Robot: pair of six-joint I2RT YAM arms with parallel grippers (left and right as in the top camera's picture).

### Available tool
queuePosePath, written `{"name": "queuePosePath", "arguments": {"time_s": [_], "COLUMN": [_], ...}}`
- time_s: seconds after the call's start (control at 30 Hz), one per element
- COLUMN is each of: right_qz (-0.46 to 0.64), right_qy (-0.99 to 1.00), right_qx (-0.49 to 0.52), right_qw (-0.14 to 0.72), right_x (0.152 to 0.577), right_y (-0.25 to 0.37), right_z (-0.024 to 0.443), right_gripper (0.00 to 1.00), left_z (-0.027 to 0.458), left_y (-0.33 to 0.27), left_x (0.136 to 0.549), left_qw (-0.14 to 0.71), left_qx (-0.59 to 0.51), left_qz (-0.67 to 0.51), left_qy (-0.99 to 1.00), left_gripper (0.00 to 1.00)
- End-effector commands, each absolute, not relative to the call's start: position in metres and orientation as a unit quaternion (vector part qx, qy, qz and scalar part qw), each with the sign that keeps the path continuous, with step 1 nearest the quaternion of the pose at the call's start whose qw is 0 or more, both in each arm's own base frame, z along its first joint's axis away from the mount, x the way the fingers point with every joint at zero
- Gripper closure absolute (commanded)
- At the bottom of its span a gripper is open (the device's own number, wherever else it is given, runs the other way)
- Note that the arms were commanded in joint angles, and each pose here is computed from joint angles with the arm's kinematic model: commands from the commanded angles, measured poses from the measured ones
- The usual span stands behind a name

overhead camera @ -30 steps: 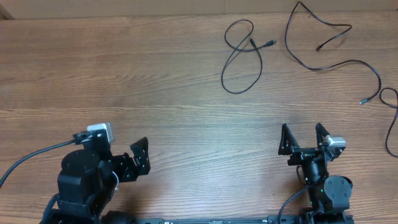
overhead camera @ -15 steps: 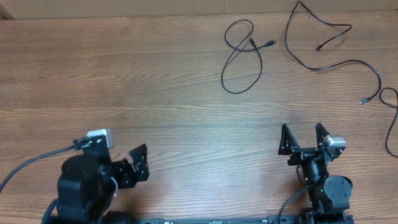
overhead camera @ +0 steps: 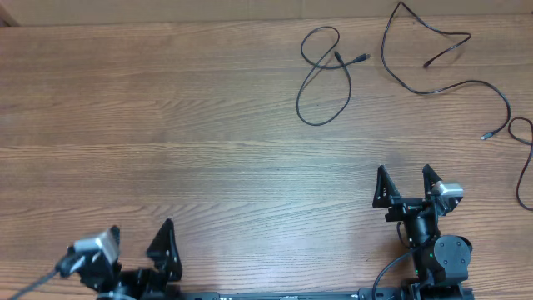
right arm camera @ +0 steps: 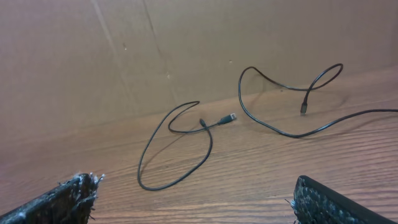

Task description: Untangle cables

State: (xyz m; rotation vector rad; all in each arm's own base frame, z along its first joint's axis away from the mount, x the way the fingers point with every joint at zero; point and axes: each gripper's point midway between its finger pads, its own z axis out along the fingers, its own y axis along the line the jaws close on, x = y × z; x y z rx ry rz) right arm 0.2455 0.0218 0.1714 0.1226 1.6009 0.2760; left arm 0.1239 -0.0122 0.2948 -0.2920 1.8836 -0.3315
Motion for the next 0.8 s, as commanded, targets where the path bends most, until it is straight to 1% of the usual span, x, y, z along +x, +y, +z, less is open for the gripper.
{"name": "queuePosePath", "arguments": {"time_s": [0.0,0.2,0.33,0.5,0.77], "right_qz": [0.125,0.125,0.125,0.125,0.125], "right_qy": [0.713,0.713,0.713,0.713,0.713], "right_qx": [0.055,0.055,0.055,0.055,0.055], "right_qw": [0.688,0.688,0.688,0.688,0.688], "right_x": [0.246,0.246,0.246,0.246,0.246], "right_y": [0.022,0.022,0.022,0.022,0.022], "right_z": [0.17,0.17,0.17,0.17,0.17], "right_gripper": [0.0,0.0,0.0,0.0,0.0], "left_z": [0.3,0.307,0.298,0.269,0.266], "left_y": [-0.012,-0.011,-0.011,-0.01,-0.011], "left_x": [0.11,0.094,0.091,0.084,0.083], "left_qw": [0.596,0.628,0.612,0.565,0.56], "left_qx": [-0.122,-0.117,-0.12,-0.127,-0.129], "left_qz": [-0.147,-0.154,-0.151,-0.141,-0.144], "left_qy": [0.78,0.754,0.767,0.803,0.806], "left_gripper": [0.0,0.01,0.0,0.01,0.01]}}
